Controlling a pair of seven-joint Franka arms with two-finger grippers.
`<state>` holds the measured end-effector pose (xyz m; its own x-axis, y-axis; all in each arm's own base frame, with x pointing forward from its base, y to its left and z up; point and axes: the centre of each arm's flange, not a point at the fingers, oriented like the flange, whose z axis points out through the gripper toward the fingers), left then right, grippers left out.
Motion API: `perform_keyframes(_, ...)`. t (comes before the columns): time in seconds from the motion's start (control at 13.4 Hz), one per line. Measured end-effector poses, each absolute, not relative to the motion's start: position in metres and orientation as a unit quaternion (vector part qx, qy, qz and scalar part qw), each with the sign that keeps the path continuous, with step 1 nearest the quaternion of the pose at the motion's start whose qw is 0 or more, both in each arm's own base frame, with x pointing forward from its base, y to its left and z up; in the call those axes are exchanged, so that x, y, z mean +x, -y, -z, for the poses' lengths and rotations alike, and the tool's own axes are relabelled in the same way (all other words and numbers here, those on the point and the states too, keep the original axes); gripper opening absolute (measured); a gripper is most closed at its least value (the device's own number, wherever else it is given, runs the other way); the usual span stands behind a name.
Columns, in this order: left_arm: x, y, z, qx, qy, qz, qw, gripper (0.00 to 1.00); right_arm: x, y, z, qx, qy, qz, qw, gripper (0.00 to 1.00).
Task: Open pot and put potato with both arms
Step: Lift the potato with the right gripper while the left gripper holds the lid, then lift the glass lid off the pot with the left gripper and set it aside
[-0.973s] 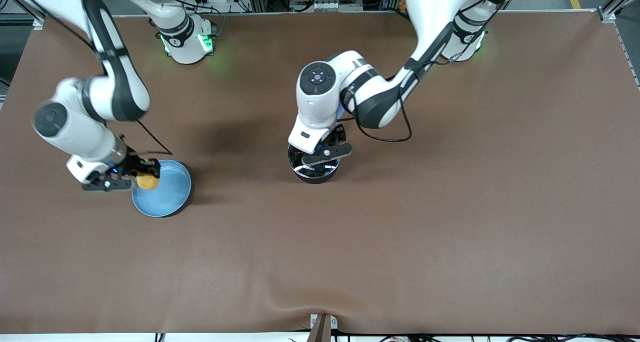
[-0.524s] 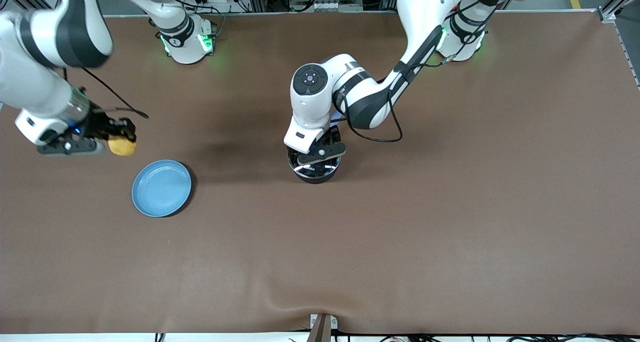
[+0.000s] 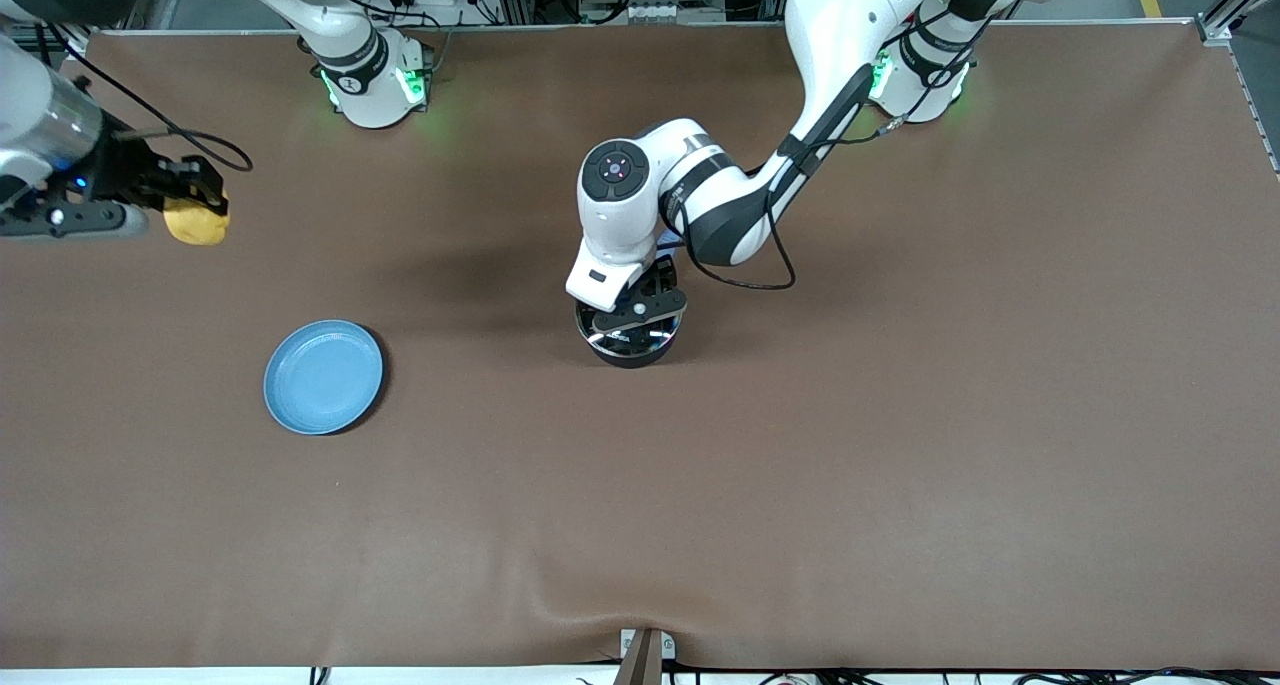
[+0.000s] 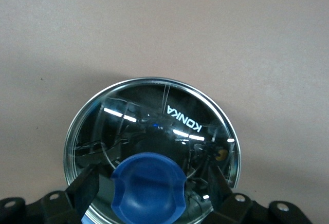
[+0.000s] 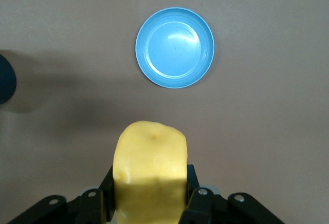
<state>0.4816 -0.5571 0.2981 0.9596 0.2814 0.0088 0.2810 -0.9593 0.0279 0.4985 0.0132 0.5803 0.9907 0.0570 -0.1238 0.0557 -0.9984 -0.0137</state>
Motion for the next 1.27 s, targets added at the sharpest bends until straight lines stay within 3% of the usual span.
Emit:
perform_keyframes(0.22, 0.483, 0.556, -0.299, 0.99, -0.143, -0.007, 0.014, 0.62, 0.5, -0.013, -0.581, -0.998, 0.028, -0.061, 0.005, 0.54)
perform_keyframes(0.6, 0.494, 0.554, -0.316, 0.988, -0.149, -0.019, 0.026, 0.61, 0.5, -0.014, -0.58, -0.998, 0.029, -0.061, 0.005, 0.54)
perform_keyframes(1.27, 0.591, 0.411, -0.477, 0.981, -0.168, -0.072, 0.063, 0.61, 0.5, -0.015, -0.58, -0.998, 0.03, -0.062, 0.005, 0.54)
